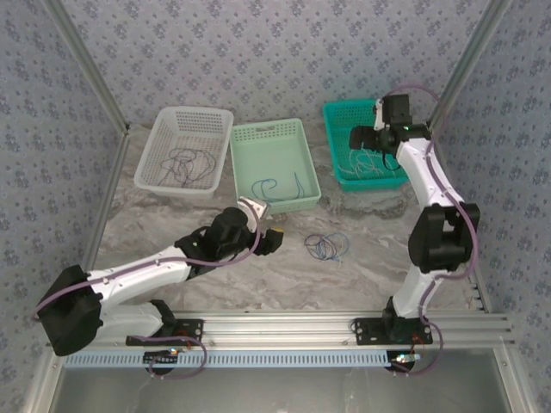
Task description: Untangle the cables
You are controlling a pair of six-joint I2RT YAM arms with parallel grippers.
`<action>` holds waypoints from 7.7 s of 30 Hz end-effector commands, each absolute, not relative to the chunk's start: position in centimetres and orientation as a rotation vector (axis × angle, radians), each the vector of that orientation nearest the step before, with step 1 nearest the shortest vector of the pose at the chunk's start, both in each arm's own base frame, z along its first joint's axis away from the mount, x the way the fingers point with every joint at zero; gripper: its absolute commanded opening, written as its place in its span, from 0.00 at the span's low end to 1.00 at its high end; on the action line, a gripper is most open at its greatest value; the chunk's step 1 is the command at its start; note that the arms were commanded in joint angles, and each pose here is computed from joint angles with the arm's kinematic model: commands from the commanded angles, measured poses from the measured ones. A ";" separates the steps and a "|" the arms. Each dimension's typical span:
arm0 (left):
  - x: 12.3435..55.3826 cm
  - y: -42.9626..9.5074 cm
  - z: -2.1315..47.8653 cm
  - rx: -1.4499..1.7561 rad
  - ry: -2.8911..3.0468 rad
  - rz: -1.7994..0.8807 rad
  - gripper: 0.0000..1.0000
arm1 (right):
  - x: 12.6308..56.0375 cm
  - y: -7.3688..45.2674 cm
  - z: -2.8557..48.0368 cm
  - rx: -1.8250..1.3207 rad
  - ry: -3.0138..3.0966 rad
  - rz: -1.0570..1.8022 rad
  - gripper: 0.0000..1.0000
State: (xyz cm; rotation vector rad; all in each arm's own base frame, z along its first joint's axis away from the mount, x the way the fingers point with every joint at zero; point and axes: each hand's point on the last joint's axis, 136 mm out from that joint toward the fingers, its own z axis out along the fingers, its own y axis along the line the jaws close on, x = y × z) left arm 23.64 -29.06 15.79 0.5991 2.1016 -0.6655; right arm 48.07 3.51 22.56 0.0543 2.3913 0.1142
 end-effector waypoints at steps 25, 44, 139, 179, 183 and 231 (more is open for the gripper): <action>20.7 -39.2 9.8 1.538 2.164 -0.878 0.60 | 25.7 7.2 14.6 0.202 2.420 0.459 0.87; 24.5 -44.2 6.9 1.523 2.168 -0.866 0.36 | 24.8 6.7 14.7 0.223 2.378 0.475 0.86; 20.6 -41.0 29.6 1.021 1.804 -1.131 0.00 | 27.0 12.0 16.1 0.113 2.163 0.388 0.87; 23.5 -34.6 35.0 0.713 1.729 -1.010 0.00 | 23.4 17.4 19.5 -0.145 2.001 0.747 0.84; 23.6 -34.9 34.7 0.719 1.736 -1.013 0.00 | 23.6 18.6 20.9 -0.153 1.960 0.825 0.84; 22.1 -32.1 44.2 0.669 1.485 -1.057 0.01 | 26.2 13.3 12.1 0.188 2.287 0.347 0.76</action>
